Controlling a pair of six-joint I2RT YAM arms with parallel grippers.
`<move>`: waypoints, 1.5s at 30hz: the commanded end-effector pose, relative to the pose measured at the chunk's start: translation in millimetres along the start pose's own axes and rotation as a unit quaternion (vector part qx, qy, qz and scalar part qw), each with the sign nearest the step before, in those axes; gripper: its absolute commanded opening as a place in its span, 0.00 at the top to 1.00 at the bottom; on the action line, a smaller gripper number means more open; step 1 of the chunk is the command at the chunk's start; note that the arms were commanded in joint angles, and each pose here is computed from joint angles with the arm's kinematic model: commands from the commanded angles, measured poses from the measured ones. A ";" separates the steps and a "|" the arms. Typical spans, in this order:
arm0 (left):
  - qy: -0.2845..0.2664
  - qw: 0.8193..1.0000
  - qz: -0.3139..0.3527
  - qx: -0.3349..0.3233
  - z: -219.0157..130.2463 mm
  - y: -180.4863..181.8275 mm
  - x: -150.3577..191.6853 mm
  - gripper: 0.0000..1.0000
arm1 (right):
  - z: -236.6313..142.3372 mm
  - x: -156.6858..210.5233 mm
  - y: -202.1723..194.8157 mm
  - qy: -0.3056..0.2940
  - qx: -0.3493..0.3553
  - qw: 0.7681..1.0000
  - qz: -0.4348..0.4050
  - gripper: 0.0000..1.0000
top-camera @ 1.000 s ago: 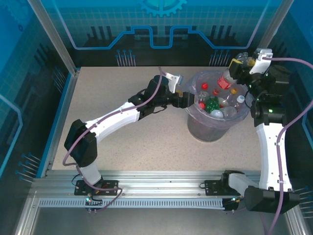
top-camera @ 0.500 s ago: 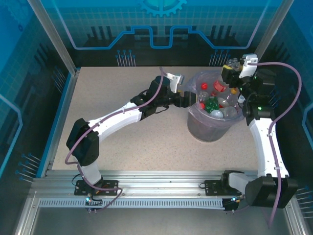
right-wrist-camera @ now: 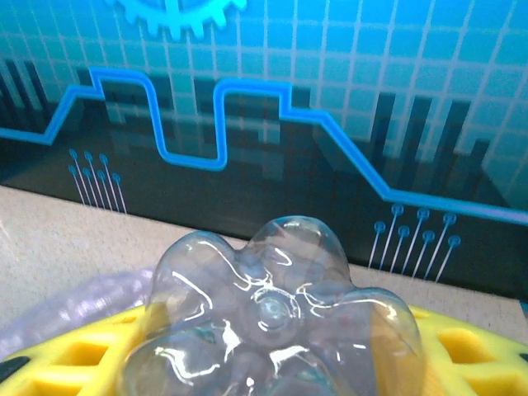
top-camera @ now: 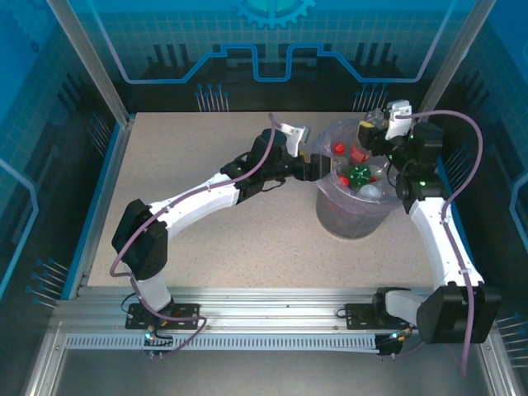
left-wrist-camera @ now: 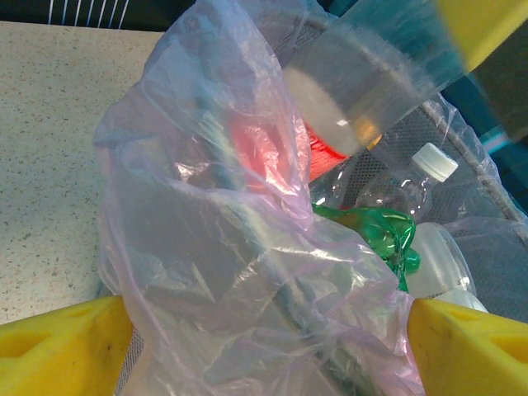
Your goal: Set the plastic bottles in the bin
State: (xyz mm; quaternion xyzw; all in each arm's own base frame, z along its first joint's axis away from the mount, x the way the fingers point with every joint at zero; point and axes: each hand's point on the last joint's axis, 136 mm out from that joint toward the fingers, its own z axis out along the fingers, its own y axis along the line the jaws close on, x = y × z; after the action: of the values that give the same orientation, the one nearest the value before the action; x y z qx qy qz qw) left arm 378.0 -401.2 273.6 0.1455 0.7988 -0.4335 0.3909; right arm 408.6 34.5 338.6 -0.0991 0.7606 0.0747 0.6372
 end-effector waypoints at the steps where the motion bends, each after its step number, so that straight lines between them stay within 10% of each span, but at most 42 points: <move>1: 0.038 0.999 -0.010 -0.033 5.6 19.5 29.6 0.13 | 8.2 86.0 24.2 0.125 -0.036 0.990 0.056 0.74; 10: 0.037 0.999 -0.012 -0.032 6.3 18.9 29.5 0.13 | 10.0 143.8 34.2 0.184 -0.033 0.978 0.089 0.72; 26: 0.027 0.999 -0.004 -0.038 -2.0 16.2 22.6 0.13 | -55.3 19.8 10.1 0.220 0.029 0.970 0.103 0.17; 34: 0.016 0.999 0.003 -0.043 -10.9 15.3 18.0 0.13 | -108.1 19.8 -42.8 0.215 0.129 0.951 0.182 0.22; 45: 0.020 0.999 0.002 -0.046 -8.6 19.3 21.9 0.13 | -74.7 -19.5 0.1 0.148 -0.007 0.970 0.195 0.43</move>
State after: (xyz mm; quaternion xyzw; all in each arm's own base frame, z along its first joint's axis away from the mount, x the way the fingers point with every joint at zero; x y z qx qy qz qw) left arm 375.6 -392.8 273.0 0.1357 0.8032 -0.4205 0.3997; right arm 327.3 -2.7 347.5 0.0702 0.8690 0.1603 0.4628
